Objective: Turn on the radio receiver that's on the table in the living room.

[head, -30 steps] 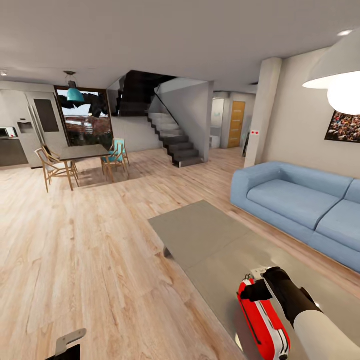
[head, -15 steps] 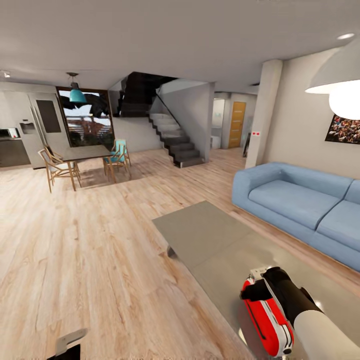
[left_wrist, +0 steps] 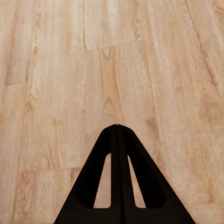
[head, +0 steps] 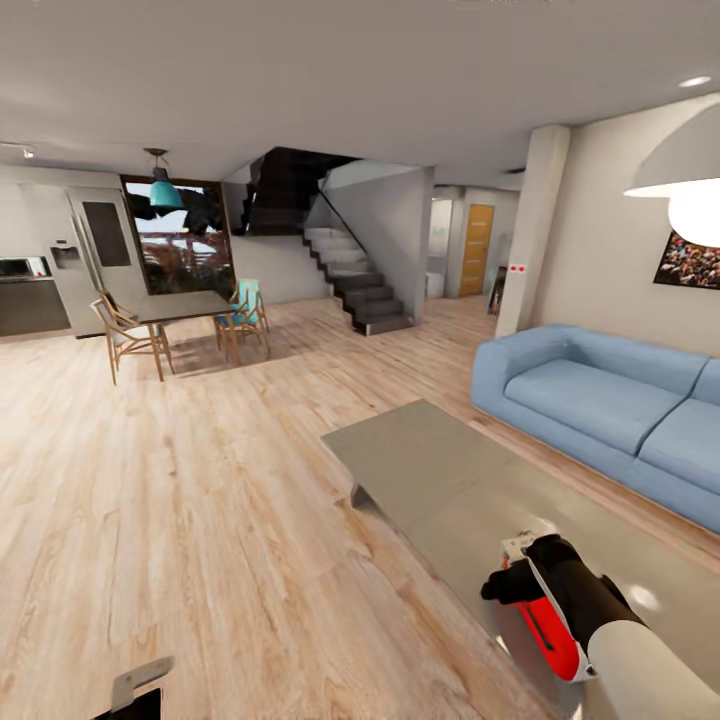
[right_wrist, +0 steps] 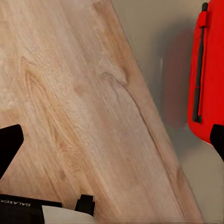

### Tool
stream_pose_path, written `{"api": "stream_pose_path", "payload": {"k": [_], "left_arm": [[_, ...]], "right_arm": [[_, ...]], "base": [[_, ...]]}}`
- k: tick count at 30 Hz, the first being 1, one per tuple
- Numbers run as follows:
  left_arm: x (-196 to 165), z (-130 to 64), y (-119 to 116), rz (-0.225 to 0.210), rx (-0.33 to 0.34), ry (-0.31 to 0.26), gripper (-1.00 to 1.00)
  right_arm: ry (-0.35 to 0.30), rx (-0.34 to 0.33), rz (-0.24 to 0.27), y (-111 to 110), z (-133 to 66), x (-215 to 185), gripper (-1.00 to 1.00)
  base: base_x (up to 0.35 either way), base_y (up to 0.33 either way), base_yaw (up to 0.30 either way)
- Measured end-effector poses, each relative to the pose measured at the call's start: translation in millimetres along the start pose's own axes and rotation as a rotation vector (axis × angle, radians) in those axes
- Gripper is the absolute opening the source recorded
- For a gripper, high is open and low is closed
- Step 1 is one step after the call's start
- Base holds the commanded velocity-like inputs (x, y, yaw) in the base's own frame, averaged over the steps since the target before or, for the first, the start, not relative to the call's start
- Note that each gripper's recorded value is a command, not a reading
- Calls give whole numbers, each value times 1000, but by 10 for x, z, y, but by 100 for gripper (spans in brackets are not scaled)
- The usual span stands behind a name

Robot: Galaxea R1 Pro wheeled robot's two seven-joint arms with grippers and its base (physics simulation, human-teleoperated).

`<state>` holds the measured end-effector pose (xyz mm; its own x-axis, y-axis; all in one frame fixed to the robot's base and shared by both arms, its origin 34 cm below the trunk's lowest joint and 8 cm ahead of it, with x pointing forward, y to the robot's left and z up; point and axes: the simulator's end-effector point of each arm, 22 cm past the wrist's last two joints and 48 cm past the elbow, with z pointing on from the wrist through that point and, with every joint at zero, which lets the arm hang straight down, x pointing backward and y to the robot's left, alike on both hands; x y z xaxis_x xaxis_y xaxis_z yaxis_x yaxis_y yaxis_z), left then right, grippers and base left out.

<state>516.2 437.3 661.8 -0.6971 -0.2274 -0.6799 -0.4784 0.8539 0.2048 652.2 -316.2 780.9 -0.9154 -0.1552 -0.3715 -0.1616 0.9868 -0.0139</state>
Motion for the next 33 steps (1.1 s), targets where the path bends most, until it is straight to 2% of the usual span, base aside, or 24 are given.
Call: {"api": "stream_pose_path", "payload": {"k": [11,14,21,29,33], "left_arm": [[-78,-107,38,0,0,0,-100],[-97,-135,48,0,0,0,-100],[-140,-201,73,0,0,1,-100],[-148,-211,71,0,0,0,-100],[-146,-212,67,-1,1,0,-100]], "right_arm": [[22,-7,2,24,-81,62,100],[22,-17,-4,59,-46,120,100],[43,-65,-24,344,67,308,100],[84,-102,-33,545,213,586,100],[111,-125,-66,679,349,873,100]], "base": [[-158,251,0],[-137,259,0],[-100,247,0],[-12,45,0],[-1,4,0]]}}
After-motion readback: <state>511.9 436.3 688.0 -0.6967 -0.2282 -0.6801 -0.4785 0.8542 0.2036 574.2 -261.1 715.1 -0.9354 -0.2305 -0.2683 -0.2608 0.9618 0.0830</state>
